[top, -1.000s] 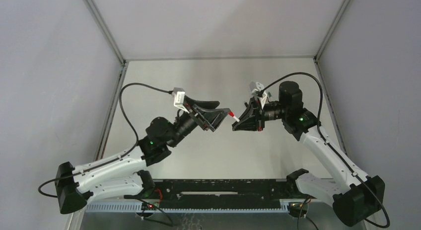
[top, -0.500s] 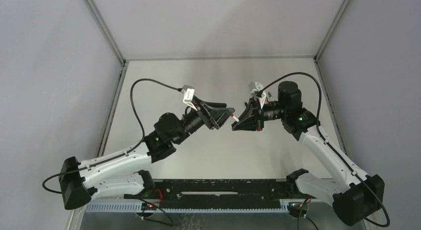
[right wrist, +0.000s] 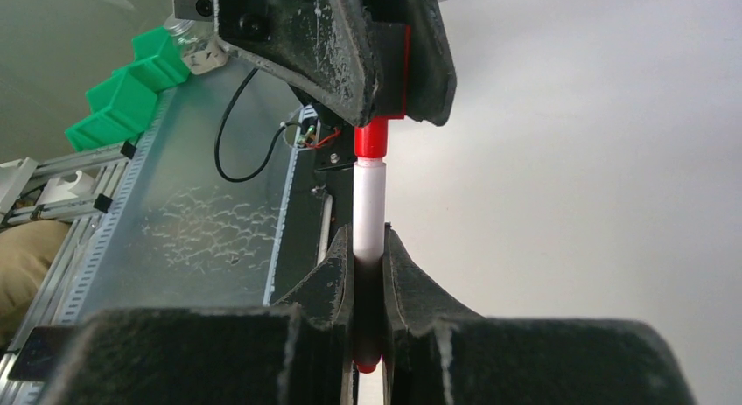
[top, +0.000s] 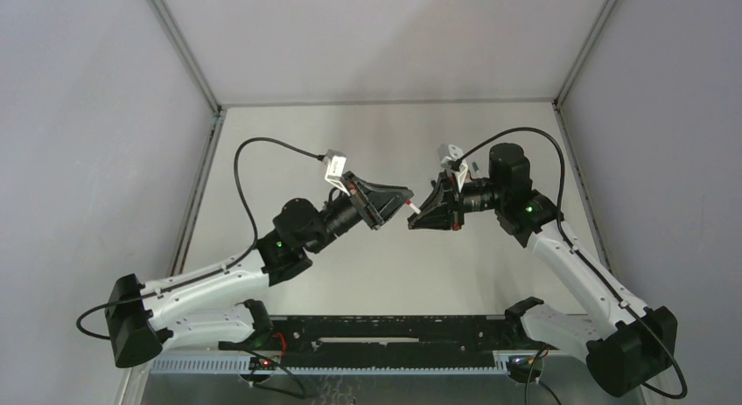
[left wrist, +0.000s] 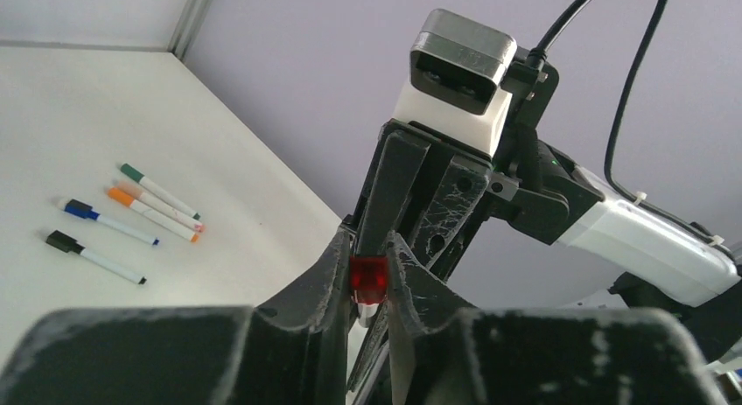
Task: Insert the pens into the pen caps
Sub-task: Press the pen cap onto the pen.
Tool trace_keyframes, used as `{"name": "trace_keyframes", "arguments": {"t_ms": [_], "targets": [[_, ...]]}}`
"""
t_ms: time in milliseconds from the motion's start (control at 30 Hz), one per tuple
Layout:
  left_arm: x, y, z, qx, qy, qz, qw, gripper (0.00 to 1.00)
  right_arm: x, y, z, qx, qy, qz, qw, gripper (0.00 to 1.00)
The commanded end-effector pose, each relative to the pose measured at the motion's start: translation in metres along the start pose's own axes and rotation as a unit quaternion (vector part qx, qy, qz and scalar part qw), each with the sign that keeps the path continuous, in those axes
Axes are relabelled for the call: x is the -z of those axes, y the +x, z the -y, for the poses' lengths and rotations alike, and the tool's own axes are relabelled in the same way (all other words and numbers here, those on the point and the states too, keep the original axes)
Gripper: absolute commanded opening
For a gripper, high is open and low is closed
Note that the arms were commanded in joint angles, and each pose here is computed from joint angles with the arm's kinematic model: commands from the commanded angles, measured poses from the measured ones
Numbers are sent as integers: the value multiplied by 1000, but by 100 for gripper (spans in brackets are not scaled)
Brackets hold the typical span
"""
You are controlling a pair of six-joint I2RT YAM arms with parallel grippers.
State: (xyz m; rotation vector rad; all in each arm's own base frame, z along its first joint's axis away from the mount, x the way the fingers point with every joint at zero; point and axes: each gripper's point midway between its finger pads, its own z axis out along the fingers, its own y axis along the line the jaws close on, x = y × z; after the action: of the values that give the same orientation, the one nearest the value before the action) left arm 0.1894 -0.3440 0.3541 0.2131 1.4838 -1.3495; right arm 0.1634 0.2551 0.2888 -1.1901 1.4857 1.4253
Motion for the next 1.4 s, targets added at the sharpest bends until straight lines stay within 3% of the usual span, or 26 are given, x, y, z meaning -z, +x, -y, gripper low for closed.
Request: {"name": "trace_keyframes", "arguments": {"t_ms": [0,200,400,600,767,867,1000,1133,1233,1367], "targets": [[-5,-20,21,2,32,18,999,16,-1,-2,-1,12,-5,1,1000,0],[-5,-9,21,12,44,3,999,1,0,-4,-1,10,-1,5,1000,0],[-9,30,20,51,67,-58,995,0,0,-9,1,10,8,11,1000,0],[-9,99,10,129,49,-148,979,0,2,-14,4,24,26,18,999,0],[-1,128,15,165,67,-166,970,0,7,-18,10,12,42,26,999,0],[8,139,12,148,71,-184,969,0,15,-24,11,4,42,37,998,0],[20,161,-5,53,36,-233,970,0,17,-27,2,3,12,48,999,0],[16,170,-11,-21,29,-236,971,0,8,-22,-3,8,-6,40,999,0],[11,177,-9,-13,45,-232,972,0,8,-21,-3,13,-5,38,999,0],[8,154,-2,25,57,-187,980,0,7,-12,-2,17,-1,19,1000,0]]}}
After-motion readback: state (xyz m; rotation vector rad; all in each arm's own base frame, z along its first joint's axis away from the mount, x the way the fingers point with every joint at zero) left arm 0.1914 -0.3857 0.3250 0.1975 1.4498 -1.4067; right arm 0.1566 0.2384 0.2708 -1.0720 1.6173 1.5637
